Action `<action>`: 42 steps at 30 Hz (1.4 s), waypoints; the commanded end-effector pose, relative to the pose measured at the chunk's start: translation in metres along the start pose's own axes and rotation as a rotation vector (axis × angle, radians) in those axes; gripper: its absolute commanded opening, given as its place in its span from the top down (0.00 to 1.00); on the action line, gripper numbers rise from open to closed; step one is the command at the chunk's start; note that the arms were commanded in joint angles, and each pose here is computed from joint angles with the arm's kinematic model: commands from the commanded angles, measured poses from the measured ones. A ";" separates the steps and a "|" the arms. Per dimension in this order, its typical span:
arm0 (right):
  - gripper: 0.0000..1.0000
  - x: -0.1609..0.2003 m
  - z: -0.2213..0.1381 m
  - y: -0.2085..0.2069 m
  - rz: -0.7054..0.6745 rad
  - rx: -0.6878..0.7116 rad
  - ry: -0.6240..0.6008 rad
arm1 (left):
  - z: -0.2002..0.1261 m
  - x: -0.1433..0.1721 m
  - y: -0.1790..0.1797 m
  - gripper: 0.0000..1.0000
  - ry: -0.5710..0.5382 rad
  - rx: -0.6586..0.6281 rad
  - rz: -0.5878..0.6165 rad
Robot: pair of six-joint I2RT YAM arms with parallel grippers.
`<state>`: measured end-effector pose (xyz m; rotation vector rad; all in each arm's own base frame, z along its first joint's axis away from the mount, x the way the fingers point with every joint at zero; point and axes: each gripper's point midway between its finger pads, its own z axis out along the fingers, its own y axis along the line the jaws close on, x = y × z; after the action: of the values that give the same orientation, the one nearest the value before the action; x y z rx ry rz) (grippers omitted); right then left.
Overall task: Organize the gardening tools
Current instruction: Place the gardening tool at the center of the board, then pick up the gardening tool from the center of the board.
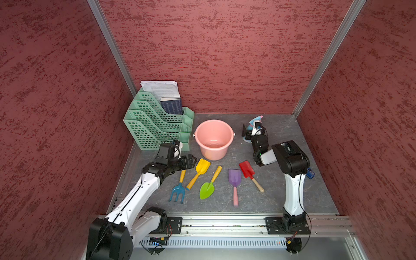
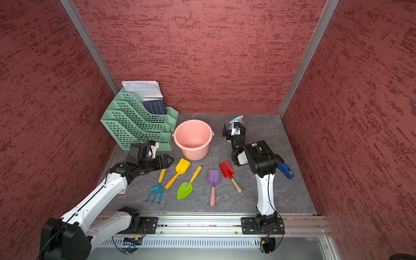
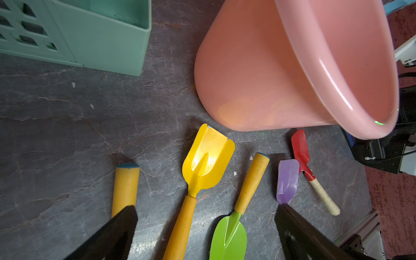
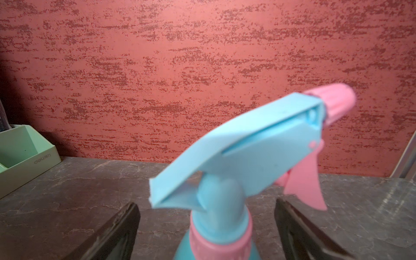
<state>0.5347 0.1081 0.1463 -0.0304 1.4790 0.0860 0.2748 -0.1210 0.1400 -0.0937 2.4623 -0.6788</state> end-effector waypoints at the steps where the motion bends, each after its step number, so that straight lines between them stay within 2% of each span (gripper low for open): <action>1: 0.02 -0.035 -0.008 -0.002 0.017 0.027 -0.091 | -0.002 0.001 -0.001 0.00 -0.011 0.002 0.006; 11: 0.02 -0.051 -0.045 -0.009 0.061 0.112 -0.083 | -0.005 0.000 -0.005 0.00 -0.023 0.008 0.001; 15: 0.02 -0.062 -0.062 0.003 -0.015 0.143 -0.047 | -0.007 0.001 -0.004 0.00 -0.024 -0.018 -0.004; 20: 0.02 -0.078 -0.085 0.009 -0.070 0.222 0.072 | -0.010 0.007 0.000 0.00 -0.007 -0.084 0.007; 24: 0.02 -0.084 -0.113 0.010 0.006 0.254 0.245 | -0.013 0.014 0.012 0.00 0.003 -0.192 0.002; 28: 0.02 -0.089 -0.149 0.017 0.144 0.206 0.391 | -0.017 0.021 0.025 0.01 0.016 -0.296 -0.008; 30: 0.02 -0.091 -0.164 0.028 0.184 0.128 0.441 | -0.018 0.024 0.032 0.02 0.024 -0.336 -0.012; 36: 0.01 -0.094 -0.200 0.064 0.210 -0.107 0.579 | -0.004 0.030 0.052 0.05 0.120 -0.455 0.033; 42: 0.01 -0.096 -0.225 0.081 0.230 -0.241 0.660 | 0.020 0.036 0.067 0.10 0.238 -0.517 0.049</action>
<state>0.3150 0.1537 0.2206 -0.0209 2.0558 0.3715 0.2563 -0.0845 0.0749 -0.1800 2.7900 -0.0650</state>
